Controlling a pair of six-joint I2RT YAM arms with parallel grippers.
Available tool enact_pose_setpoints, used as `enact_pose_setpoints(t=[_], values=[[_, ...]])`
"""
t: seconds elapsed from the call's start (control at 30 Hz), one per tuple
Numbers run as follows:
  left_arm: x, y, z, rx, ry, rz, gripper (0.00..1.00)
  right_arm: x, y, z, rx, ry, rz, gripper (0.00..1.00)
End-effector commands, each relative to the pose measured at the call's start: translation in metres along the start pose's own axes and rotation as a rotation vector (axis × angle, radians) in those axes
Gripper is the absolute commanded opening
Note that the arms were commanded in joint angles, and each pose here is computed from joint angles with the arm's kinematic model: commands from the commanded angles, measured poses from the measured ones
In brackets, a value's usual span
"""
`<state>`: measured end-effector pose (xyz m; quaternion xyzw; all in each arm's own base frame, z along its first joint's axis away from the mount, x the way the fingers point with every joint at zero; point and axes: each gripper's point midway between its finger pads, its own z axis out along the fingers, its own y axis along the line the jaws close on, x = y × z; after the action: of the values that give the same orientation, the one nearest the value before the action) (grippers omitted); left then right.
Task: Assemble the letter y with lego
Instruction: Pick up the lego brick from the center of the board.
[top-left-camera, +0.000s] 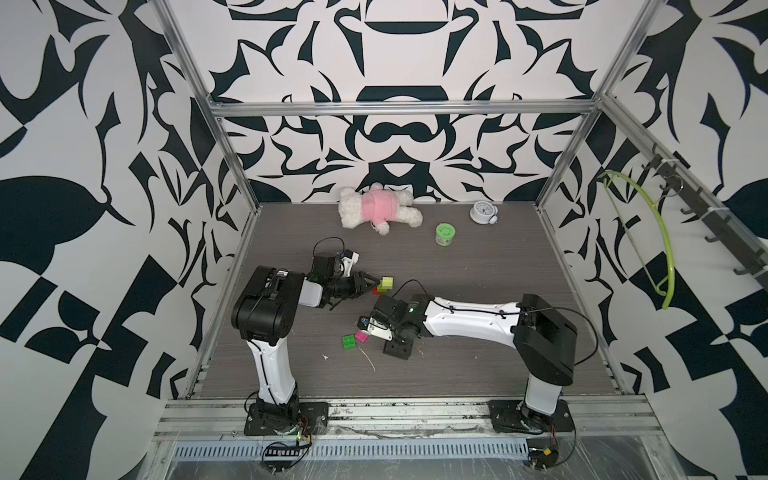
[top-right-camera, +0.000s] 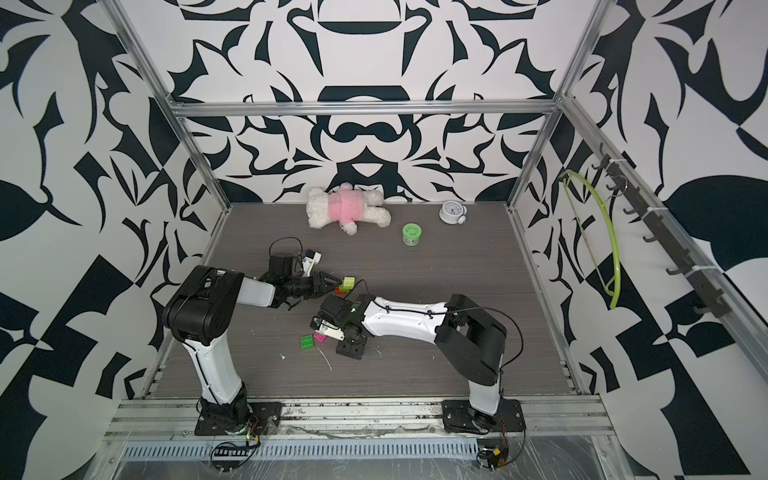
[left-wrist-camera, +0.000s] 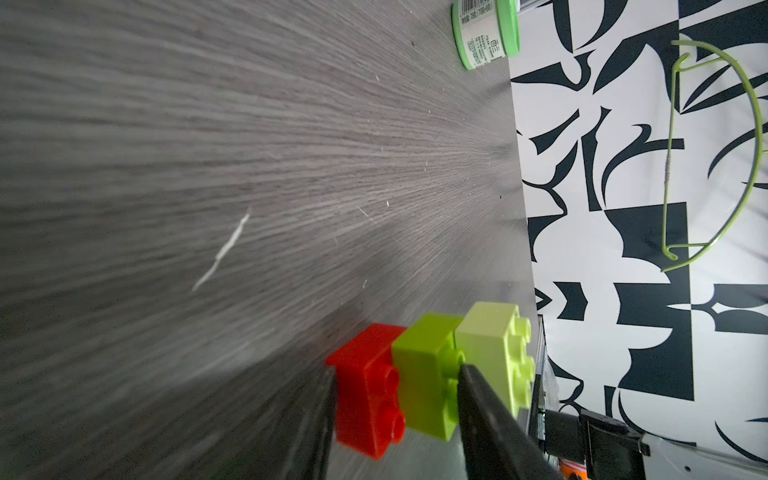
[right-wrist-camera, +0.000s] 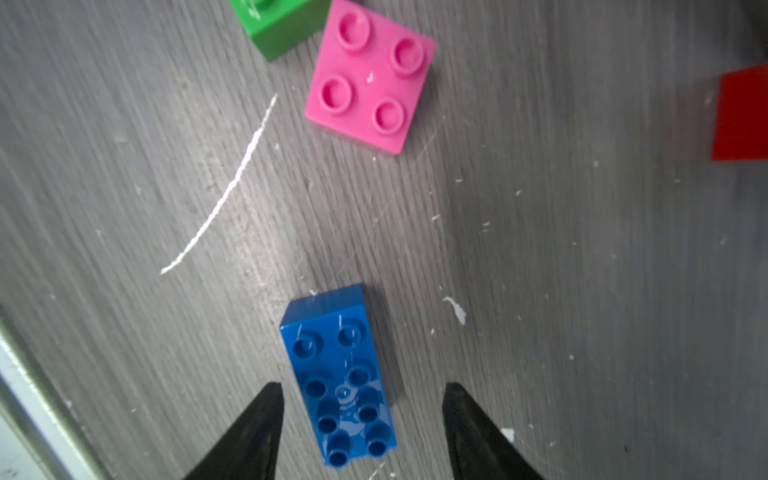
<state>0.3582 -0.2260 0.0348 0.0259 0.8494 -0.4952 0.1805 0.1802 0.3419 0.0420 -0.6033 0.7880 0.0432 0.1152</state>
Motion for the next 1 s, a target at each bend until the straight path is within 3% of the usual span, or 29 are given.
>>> enact_pose_setpoints(t=[0.0,0.27,0.4,0.5,0.67,0.97], values=[[0.068,0.074,-0.004,-0.266,0.133,-0.232,0.50,-0.017,0.001,-0.008,-0.012,-0.048,-0.021,0.63],[0.068,0.074,-0.004,-0.265,0.133,-0.232,0.50,-0.015,0.002,0.004,-0.019,-0.021,-0.050,0.56],[0.069,0.074,-0.004,-0.267,0.136,-0.235,0.51,-0.013,0.001,0.006,-0.030,-0.016,-0.057,0.44],[0.068,0.074,-0.004,-0.267,0.136,-0.235,0.51,-0.010,0.000,0.004,-0.046,-0.014,-0.071,0.37],[0.069,0.074,-0.004,-0.268,0.137,-0.236,0.51,-0.005,-0.018,-0.012,-0.041,-0.036,-0.075,0.35],[0.069,0.074,-0.004,-0.268,0.138,-0.235,0.51,0.056,-0.072,-0.034,-0.035,-0.022,-0.052,0.34]])
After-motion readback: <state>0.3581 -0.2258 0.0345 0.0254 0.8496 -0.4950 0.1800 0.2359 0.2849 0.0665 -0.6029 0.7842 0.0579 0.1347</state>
